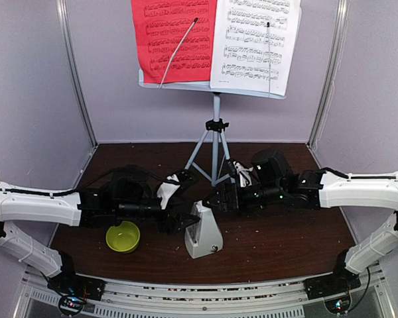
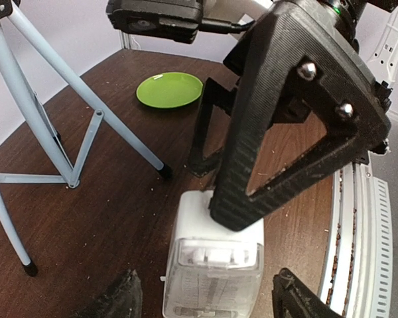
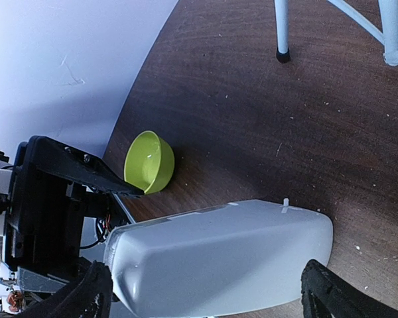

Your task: Set up the instrument practice props

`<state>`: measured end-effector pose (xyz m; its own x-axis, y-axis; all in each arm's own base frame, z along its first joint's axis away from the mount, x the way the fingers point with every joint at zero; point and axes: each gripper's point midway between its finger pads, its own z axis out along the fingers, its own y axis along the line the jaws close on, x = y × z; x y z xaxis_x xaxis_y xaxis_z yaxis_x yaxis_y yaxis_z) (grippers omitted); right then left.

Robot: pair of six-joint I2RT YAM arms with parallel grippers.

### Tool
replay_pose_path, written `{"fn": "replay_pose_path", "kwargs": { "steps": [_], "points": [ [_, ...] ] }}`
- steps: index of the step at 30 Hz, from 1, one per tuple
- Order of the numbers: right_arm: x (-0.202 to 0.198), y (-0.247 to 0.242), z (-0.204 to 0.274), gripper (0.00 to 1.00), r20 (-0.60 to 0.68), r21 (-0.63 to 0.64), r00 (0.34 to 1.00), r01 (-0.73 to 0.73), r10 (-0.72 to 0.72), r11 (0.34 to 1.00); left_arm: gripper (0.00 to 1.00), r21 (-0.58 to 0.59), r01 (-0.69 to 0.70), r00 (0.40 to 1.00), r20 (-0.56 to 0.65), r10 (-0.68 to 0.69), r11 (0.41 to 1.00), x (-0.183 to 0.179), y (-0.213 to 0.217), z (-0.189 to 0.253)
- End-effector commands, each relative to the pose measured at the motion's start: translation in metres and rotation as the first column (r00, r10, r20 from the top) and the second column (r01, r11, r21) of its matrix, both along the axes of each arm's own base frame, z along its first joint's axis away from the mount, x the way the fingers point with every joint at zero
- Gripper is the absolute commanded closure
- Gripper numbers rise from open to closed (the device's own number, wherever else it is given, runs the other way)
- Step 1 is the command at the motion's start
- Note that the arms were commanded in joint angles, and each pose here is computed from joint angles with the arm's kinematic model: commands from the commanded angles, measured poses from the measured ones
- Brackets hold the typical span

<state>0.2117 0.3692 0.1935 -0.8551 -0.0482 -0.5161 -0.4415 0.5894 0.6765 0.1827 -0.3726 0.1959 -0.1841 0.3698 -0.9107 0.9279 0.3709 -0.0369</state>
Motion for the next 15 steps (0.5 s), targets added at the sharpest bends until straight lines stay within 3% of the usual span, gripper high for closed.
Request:
{"fn": "replay_pose_path", "kwargs": {
  "steps": [1,15],
  "points": [
    [-0.002,0.008,0.008,0.0,-0.008,0.032,1.0,-0.014,0.014,0.999,0.31,-0.072,0.004,0.999,0.039,-0.001,0.997,0.009,-0.014,0.023],
    [-0.01,-0.008,-0.037,0.01,-0.066,-0.09,0.998,-0.01,0.004,0.996,0.56,-0.054,0.024,0.998,0.061,-0.02,0.998,0.008,-0.013,0.022]
  ]
}}
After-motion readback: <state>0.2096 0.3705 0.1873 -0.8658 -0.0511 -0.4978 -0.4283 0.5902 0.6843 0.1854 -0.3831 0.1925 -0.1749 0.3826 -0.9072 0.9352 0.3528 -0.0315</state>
